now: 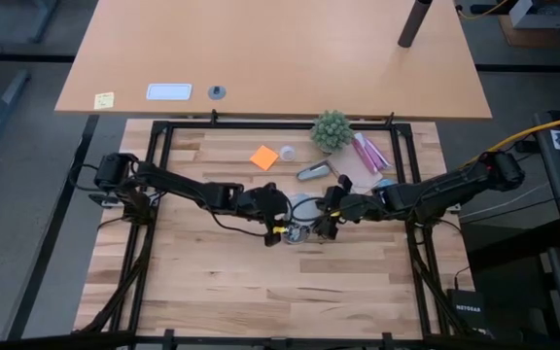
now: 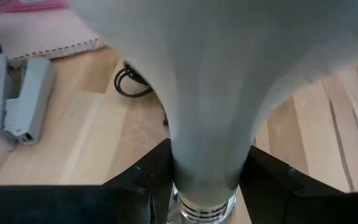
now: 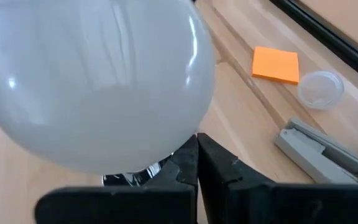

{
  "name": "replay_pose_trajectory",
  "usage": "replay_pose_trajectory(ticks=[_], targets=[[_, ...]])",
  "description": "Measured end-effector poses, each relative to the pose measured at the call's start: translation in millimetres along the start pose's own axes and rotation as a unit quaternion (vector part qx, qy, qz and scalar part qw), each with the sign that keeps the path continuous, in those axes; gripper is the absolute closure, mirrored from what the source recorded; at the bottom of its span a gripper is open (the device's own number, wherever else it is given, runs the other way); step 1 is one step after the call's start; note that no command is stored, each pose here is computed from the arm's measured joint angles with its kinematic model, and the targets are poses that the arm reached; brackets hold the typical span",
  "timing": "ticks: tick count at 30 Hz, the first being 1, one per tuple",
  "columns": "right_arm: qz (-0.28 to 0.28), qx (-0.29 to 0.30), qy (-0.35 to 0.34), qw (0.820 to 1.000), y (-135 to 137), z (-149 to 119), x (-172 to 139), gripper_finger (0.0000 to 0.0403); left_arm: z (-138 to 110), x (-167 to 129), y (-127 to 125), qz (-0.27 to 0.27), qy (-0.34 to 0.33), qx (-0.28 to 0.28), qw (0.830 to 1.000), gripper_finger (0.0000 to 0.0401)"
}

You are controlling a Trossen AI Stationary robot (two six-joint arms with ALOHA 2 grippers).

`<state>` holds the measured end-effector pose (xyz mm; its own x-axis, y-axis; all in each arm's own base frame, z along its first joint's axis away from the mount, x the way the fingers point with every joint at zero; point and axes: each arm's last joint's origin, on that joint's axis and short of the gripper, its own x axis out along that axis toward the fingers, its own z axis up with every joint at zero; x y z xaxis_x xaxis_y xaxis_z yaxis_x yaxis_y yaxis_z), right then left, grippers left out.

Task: Screw lightbulb
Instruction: Insert the lightbulb in the silver lamp

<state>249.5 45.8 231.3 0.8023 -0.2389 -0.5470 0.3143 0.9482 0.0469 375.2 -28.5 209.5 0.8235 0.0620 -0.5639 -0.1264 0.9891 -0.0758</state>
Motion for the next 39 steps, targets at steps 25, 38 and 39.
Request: replay_pose_trajectory(ticks=[25, 38, 39], targets=[[0.033, 0.006, 0.000, 0.999, 3, 1, 0, 0.0397, -7, 23, -3, -0.011, -0.028, 0.001, 1.000, 0.0251], [0.041, 0.006, 0.004, 0.999, 3, 1, 0, 0.0397, -7, 24, -3, -0.012, -0.026, 0.014, 0.999, 0.0249], [0.042, 0.006, 0.004, 0.999, 3, 1, 0, 0.0397, -8, 24, -3, -0.012, -0.026, 0.014, 0.999, 0.0249]])
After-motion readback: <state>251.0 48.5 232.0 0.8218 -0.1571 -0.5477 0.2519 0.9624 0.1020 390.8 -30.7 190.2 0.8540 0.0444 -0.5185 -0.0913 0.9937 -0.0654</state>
